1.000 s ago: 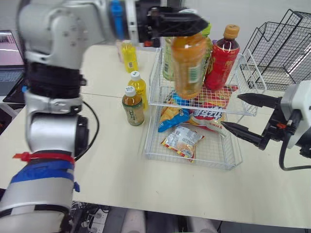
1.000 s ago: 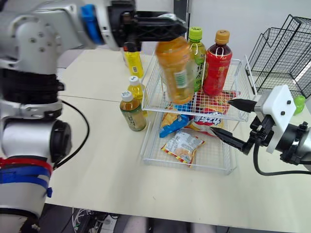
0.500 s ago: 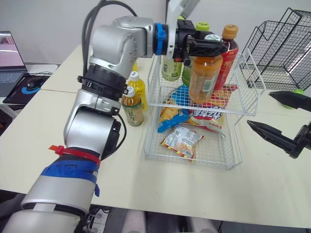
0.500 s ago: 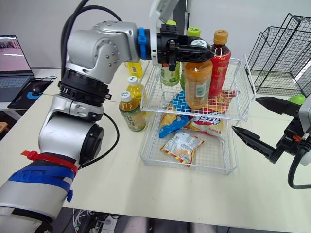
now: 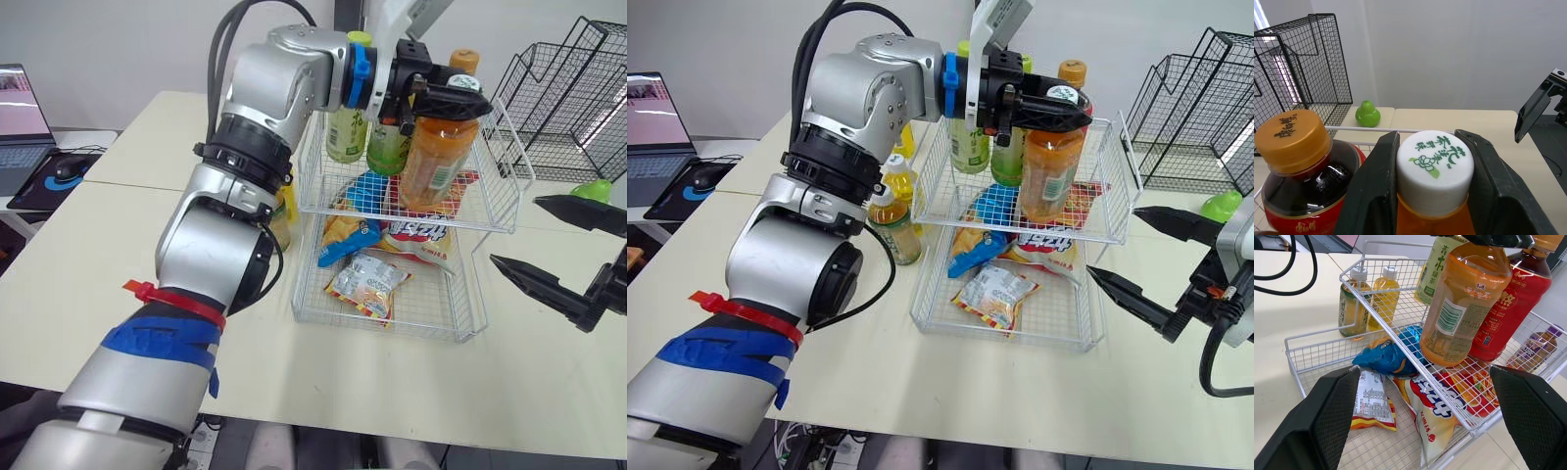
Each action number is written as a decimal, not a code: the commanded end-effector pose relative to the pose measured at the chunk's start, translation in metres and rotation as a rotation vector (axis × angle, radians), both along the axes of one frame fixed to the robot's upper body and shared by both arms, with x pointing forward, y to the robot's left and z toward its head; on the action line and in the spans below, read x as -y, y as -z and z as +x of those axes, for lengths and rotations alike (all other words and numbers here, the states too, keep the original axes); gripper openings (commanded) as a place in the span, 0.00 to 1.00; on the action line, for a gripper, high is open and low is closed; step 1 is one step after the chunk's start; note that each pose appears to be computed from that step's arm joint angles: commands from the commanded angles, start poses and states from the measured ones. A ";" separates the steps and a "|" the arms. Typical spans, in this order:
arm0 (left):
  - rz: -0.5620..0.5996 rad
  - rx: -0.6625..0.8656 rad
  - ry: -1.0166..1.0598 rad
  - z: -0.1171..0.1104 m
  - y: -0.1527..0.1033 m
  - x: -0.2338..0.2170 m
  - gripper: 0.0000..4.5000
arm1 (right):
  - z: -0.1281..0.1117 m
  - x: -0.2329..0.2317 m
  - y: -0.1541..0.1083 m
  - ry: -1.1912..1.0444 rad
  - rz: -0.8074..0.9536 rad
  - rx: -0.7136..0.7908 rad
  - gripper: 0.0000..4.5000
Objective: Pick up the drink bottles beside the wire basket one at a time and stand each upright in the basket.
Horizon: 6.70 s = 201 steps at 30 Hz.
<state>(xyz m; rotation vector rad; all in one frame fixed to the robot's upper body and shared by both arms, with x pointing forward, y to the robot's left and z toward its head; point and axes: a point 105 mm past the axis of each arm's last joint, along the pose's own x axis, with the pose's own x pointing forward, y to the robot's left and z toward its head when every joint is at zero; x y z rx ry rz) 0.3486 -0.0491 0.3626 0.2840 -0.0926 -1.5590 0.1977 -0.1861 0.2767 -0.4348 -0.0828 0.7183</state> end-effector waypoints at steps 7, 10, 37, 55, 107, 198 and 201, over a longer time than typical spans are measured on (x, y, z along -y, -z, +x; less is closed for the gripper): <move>-0.049 0.087 0.067 -0.017 -0.035 -0.017 1.00 | -0.004 0.000 -0.006 -0.006 0.004 0.047 1.00; -0.040 0.124 0.086 -0.023 -0.038 -0.034 1.00 | -0.003 0.000 -0.007 -0.007 0.005 0.051 1.00; -0.160 0.094 -0.550 -0.015 -0.011 -0.233 1.00 | 0.002 -0.061 -0.003 -0.329 0.012 0.065 1.00; -0.211 -0.026 -0.899 -0.012 0.097 -0.234 1.00 | 0.016 -0.098 0.014 -0.484 0.058 0.000 1.00; -0.268 0.001 -0.489 -0.051 -0.105 -0.213 0.30 | 0.009 -0.047 -0.008 -0.291 0.029 0.006 1.00; -0.205 0.106 -1.032 0.016 0.099 -0.312 1.00 | 0.024 -0.068 0.019 -0.290 -0.022 0.051 1.00; -0.224 0.089 -1.000 0.028 0.097 -0.298 1.00 | 0.018 -0.075 0.026 -0.295 -0.024 0.051 1.00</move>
